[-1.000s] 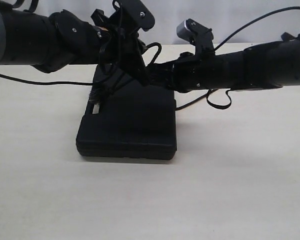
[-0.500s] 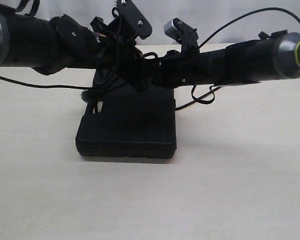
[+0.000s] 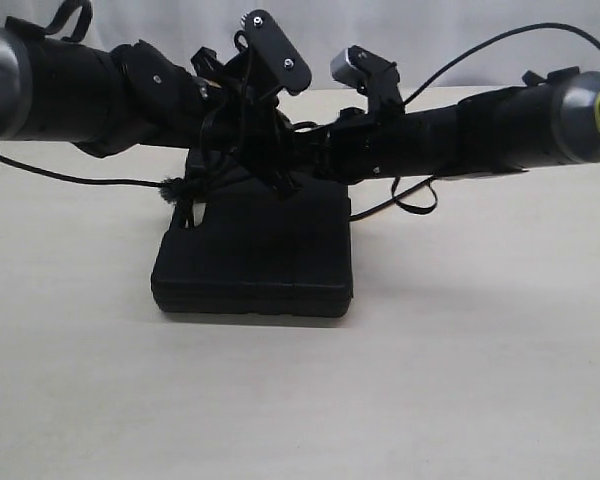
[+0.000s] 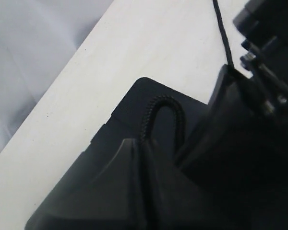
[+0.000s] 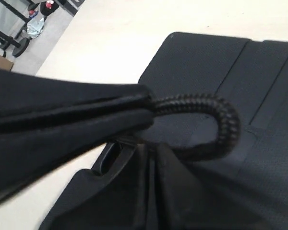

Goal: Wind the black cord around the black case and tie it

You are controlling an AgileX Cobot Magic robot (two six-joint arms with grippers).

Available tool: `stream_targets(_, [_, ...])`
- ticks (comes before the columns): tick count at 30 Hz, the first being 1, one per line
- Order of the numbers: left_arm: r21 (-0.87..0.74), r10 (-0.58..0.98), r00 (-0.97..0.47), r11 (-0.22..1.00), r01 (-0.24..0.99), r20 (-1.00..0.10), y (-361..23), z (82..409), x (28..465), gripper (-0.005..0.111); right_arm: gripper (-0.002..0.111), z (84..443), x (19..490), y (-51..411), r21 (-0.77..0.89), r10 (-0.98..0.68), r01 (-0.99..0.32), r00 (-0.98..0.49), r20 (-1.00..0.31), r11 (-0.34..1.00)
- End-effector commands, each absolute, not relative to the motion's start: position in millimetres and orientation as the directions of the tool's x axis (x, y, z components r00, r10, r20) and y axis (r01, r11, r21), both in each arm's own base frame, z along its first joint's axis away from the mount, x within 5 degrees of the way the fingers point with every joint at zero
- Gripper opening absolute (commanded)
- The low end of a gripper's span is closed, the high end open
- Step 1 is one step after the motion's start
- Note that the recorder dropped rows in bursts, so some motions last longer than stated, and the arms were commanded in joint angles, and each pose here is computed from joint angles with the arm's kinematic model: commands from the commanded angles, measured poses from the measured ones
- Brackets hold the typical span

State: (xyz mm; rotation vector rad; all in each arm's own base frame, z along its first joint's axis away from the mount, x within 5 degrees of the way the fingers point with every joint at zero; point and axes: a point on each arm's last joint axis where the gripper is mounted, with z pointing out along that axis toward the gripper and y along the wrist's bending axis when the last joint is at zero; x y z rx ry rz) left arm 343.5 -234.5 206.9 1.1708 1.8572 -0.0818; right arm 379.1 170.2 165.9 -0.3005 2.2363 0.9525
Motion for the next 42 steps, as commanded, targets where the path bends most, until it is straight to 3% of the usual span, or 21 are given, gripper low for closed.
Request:
stream_targets(1, [0.369, 0.646, -0.123, 0.57, 0.734, -0.754, -238, 226, 339, 0.0, 0.004, 138, 391, 118, 0.495, 0.103, -0.298, -0.768, -0.632, 0.816])
stream_targets(5, [0.411, 0.637, -0.105, 0.604, 0.683, -0.764, -235, 231, 344, 0.0, 0.004, 148, 387, 113, 0.609, 0.107, -0.41, -0.766, -0.634, 0.68])
stream_targets(17, [0.403, 0.666, -0.093, 0.551, 0.731, -0.74, -237, 227, 339, 0.0, 0.004, 162, 375, 79, 0.604, 0.15, -0.404, -0.734, -0.662, 0.687])
stream_targets(21, [0.44, 0.711, -0.043, 0.481, 0.758, -0.702, -238, 225, 337, 0.0, 0.01, 164, 375, 63, 0.477, 0.142, -0.283, -0.724, -0.676, 0.832])
stream_targets(27, [0.448, 0.709, -0.041, 0.488, 0.749, -0.704, -238, 226, 338, 0.0, 0.045, 182, 375, 32, 0.287, 0.202, -0.01, -0.686, -0.699, 0.958])
stream_targets(31, [0.438, 0.711, -0.044, 0.48, 0.76, -0.702, -238, 225, 337, 0.0, 0.045, 180, 380, 9, 0.298, 0.328, 0.161, -0.65, -0.685, 0.941])
stream_targets(36, [0.446, 0.719, -0.033, 0.466, 0.764, -0.694, -239, 224, 337, 0.0, 0.045, 175, 412, -23, 0.442, 0.463, 0.213, -0.656, -0.596, 0.871])
stream_targets(42, [0.446, 0.719, -0.033, 0.466, 0.764, -0.694, -239, 224, 337, 0.0, 0.045, 170, 444, -66, 0.214, 0.358, 0.287, -0.73, -0.582, 0.934])
